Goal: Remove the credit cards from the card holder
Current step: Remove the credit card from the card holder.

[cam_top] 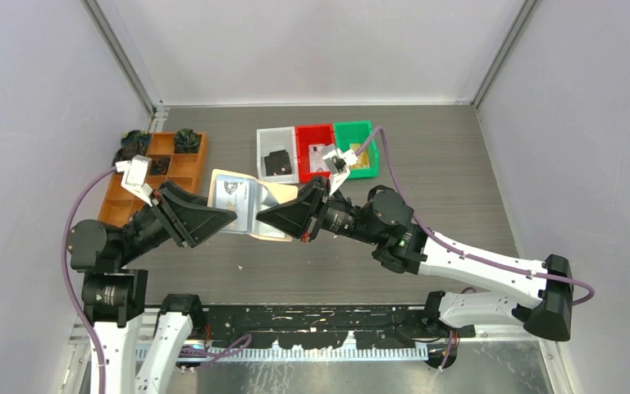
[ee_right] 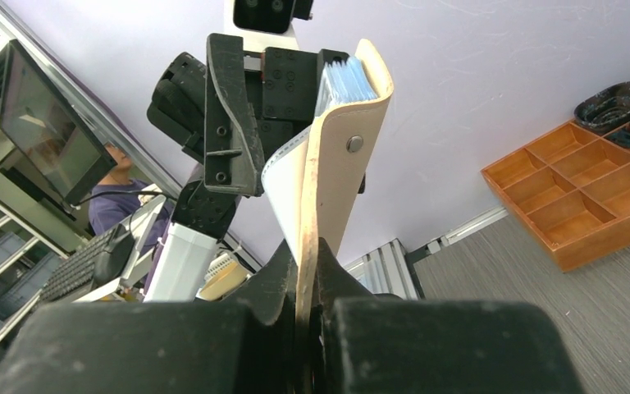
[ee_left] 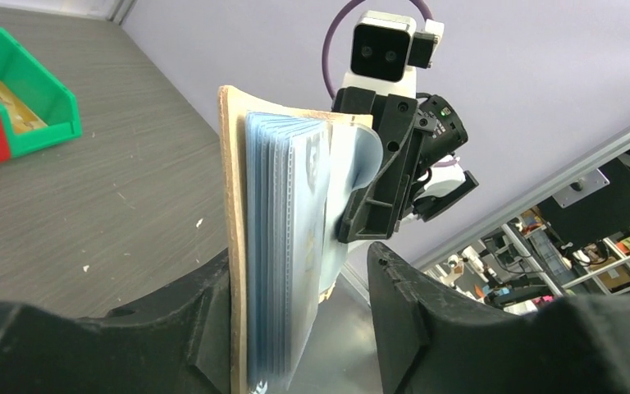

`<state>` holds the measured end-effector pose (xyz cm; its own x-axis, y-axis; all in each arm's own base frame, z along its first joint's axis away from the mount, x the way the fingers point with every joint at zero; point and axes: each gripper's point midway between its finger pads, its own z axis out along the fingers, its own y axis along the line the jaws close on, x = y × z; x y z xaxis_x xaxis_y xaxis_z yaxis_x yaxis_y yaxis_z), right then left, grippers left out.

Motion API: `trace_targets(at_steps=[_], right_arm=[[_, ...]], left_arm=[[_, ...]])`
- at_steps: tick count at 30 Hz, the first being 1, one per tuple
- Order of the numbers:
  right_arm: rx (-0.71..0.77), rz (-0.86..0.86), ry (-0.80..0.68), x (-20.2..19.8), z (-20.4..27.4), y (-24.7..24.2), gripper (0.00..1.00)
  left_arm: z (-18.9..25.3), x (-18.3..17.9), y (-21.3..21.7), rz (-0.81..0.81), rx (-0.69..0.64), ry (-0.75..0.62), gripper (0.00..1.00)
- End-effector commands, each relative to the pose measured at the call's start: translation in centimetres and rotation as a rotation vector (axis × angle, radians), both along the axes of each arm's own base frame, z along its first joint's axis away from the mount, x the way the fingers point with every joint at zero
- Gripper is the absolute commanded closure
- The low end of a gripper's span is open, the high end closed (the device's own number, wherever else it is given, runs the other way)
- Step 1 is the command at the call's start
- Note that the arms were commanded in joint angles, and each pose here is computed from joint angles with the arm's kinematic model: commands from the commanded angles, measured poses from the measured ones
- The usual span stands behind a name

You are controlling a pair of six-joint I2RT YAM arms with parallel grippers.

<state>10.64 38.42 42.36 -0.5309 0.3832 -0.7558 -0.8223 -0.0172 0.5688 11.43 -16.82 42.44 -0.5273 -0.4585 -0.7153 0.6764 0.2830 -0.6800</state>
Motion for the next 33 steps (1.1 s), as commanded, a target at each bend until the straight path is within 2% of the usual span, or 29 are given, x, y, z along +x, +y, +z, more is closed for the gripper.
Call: trace_targets(at_steps=[1, 4, 10, 18, 20, 22, 24, 26, 30, 33], right_arm=[[0.093, 0.046, -0.046, -1.1, 3.0, -0.4, 0.99], [0.089, 0.05, -0.045, -1.1, 2.9, -0.2, 0.99], [0.081, 0.043, -0.043, -1.0, 2.8, -0.3, 0.99], [0.065, -0.029, -0.031, 0.0, 2.6, -1.0, 0.99], [0.05, -0.041, -0.018, 0.2, 2.4, -1.0, 0.89], [0.024, -0.06, 0.007, 0.7, 2.1, -0.9, 0.71], [0.005, -0.088, 0.027, 1.2, 1.8, -1.0, 0.57], [0.004, -0.136, 0.053, 2.0, 2.1, -1.5, 0.47], [-0.026, -0.345, 0.108, 4.9, 3.5, -4.5, 0.39], [-0.016, -0.428, 0.097, 5.4, 5.8, -7.0, 0.39]], left_arm=[[1.1, 0.0, -0.2, -0.026, -0.03, -0.053, 0.44], [1.6, 0.3, -0.2, -0.035, -0.065, -0.05, 0.39], [2.6, -0.3, -0.4, -0.071, -0.058, -0.089, 0.43], [1.9, -1.5, -0.3, -0.048, 0.016, -0.138, 0.74], [1.8, -1.6, -0.2, -0.027, 0.033, -0.152, 0.77], [1.6, -1.3, 0.1, 0.006, 0.049, -0.155, 0.8], [1.3, -0.8, 0.5, 0.055, 0.075, -0.159, 0.84], [0.8, -0.2, 1.0, 0.111, 0.108, -0.172, 0.86], [-0.6, 2.0, 2.8, 0.283, 0.182, -0.171, 0.95], [-1.7, 3.0, 4.0, 0.369, 0.229, -0.154, 0.97]])
